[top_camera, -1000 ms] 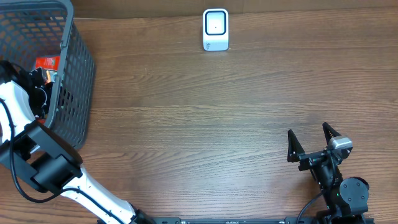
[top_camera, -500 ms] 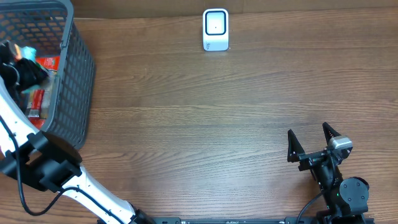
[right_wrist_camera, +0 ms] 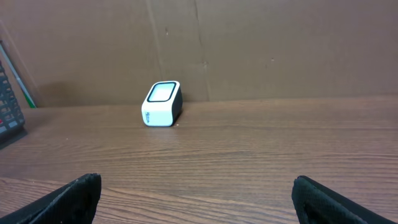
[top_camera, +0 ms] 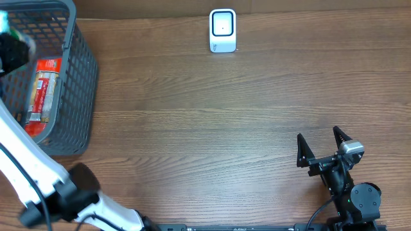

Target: Scan the item barcode

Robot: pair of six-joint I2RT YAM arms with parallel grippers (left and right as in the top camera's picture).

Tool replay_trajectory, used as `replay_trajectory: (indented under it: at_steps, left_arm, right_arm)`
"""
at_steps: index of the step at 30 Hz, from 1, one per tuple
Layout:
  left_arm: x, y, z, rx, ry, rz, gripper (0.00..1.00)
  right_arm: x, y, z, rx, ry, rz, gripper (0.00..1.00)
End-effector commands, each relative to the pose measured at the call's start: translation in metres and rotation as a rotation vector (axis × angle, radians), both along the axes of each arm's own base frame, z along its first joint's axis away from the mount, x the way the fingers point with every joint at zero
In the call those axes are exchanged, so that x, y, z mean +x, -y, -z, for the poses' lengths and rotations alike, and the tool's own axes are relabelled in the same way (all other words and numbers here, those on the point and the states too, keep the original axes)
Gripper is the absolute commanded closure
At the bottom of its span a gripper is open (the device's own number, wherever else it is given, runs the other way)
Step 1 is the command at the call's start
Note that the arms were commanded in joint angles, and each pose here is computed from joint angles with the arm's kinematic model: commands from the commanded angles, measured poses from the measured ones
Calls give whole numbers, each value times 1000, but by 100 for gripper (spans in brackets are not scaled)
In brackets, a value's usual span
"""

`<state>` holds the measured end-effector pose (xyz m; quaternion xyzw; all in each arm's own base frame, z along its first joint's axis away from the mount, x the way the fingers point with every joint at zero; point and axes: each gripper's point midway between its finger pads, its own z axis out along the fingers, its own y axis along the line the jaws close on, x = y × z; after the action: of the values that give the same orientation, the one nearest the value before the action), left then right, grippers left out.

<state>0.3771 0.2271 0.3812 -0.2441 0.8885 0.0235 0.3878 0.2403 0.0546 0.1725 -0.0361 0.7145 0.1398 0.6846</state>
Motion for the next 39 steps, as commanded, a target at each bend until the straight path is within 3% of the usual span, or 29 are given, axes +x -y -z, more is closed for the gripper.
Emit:
replay_trajectory:
  at_steps: [1,7,20,28,39]
  left_arm:
    - [-16,64,-62,38,140,75,62]
    - [-26,136,-58,69,57,189,62]
    - [-36,308,-9,48,-141,625,62]
    - [-50,356,39,64,-297,685,62]
    - [-55,418,153,74,-477,789,60]
  right_arm:
    - [0,0,2,2,1,1,0]
    - [0,0,2,2,1,0,0]
    - [0,0,2,2,1,1,0]
    - [0,0,2,2,1,0,0]
    - [0,0,3,2,0,0,0]
